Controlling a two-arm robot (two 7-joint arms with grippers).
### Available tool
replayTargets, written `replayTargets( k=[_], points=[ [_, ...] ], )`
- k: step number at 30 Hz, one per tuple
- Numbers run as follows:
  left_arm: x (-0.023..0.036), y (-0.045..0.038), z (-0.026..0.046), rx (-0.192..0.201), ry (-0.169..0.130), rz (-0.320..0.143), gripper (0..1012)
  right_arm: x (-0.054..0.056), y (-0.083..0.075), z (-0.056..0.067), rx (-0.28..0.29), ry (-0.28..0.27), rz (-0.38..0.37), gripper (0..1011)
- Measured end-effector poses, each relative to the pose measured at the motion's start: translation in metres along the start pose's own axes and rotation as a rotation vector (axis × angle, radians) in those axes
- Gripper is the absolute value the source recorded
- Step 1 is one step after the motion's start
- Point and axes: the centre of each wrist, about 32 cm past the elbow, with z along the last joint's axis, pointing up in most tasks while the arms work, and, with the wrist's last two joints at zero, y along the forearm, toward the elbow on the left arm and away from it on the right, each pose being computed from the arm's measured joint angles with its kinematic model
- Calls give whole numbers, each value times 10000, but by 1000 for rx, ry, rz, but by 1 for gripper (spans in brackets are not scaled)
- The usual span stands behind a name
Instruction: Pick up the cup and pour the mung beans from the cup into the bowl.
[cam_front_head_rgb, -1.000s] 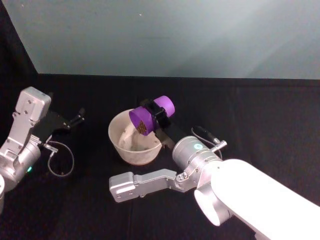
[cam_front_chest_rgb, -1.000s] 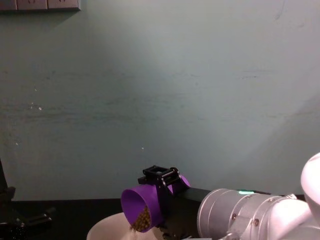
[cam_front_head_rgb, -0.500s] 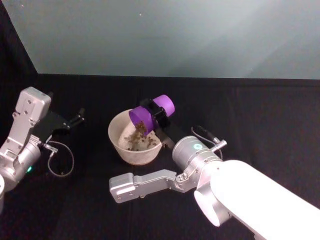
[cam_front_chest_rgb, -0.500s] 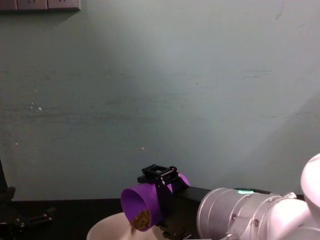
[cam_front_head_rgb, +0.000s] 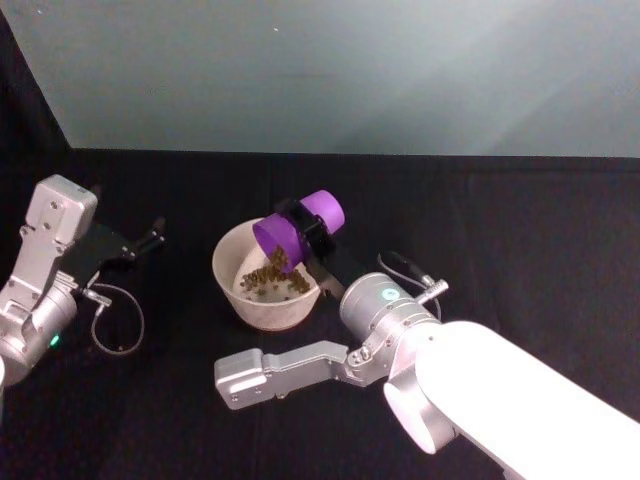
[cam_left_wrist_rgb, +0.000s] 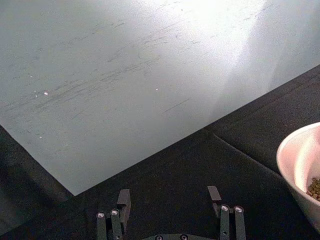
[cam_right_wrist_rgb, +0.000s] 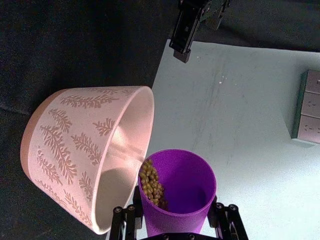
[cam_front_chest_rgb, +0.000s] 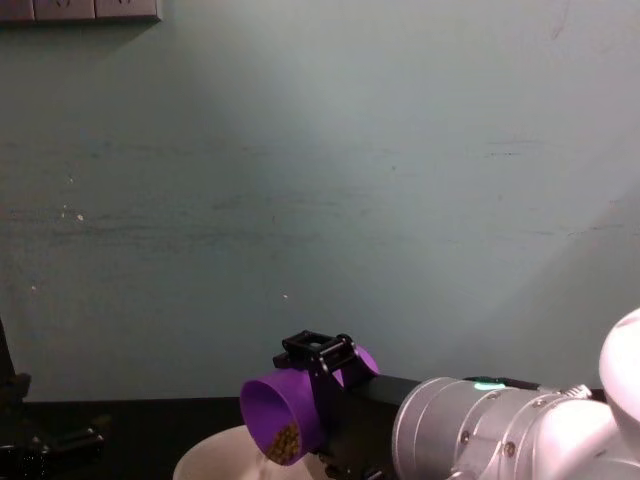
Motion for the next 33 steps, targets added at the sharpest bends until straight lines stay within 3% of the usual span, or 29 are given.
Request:
replayTargets(
  k=[33],
  points=[
    [0,0,0,0,0,0,1000,7,-28,40,-2,-42,-3,717]
  ],
)
